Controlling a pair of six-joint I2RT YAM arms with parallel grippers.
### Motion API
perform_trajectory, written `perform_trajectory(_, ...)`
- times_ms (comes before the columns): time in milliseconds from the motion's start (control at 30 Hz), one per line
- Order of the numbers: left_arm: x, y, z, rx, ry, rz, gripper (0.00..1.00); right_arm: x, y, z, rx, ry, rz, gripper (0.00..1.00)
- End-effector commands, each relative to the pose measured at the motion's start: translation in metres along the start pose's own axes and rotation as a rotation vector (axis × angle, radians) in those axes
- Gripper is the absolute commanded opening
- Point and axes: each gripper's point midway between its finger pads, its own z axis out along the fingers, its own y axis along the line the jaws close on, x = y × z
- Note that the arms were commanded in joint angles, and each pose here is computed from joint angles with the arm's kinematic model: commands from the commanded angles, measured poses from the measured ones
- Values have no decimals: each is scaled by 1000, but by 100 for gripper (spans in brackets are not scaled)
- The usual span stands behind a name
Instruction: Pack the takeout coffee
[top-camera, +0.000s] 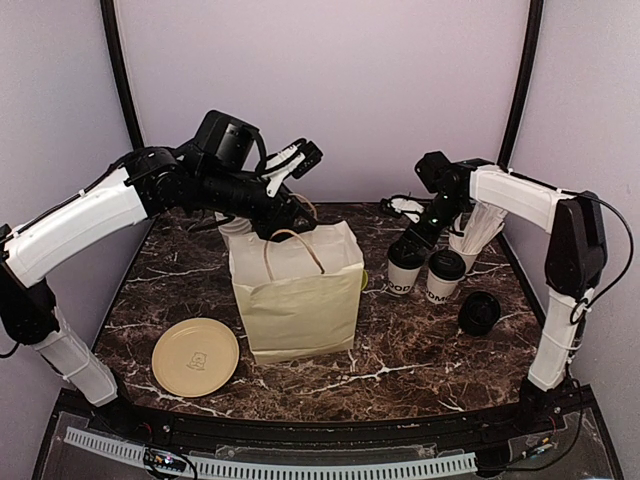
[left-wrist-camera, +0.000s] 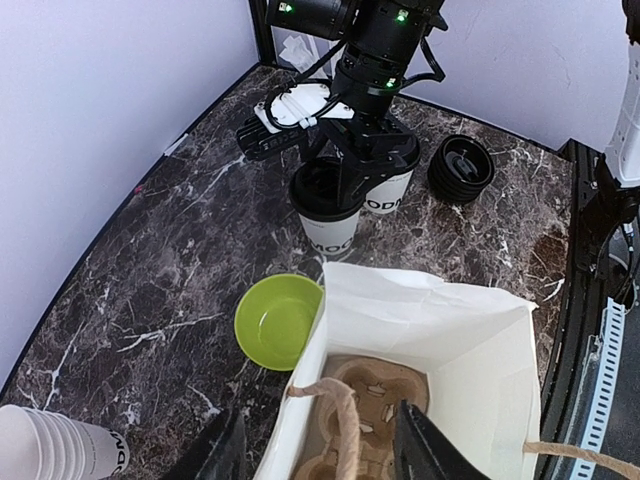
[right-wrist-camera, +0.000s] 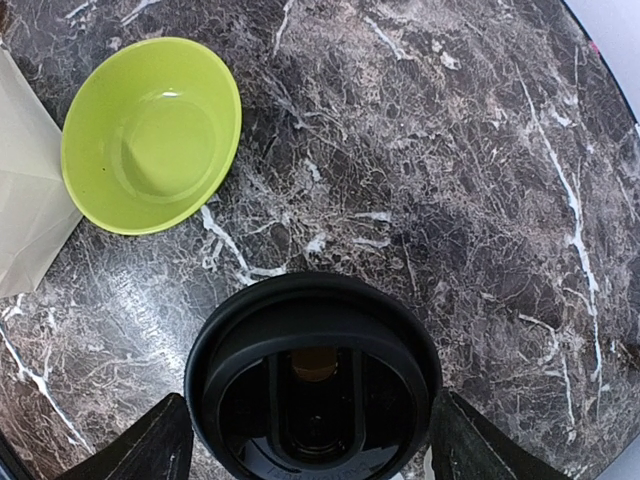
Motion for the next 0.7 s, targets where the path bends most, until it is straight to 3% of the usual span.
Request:
perform_trajectory(0,-5,0,-12,-8,-31,-3,53,-6,-7,1,12,-4,-2,80)
perform_trajectory(200,-5,2,-16,-23,-31,4,54,1,-4,4,1,33,-1,70)
perform_trajectory(433,-5,5,-17,-40,-24,5,59,11,-3,5,2,69,1,74)
perform_trajectory(667,-1,13,-20,-86,12,5,60,1,5,-19,0,29,6,59)
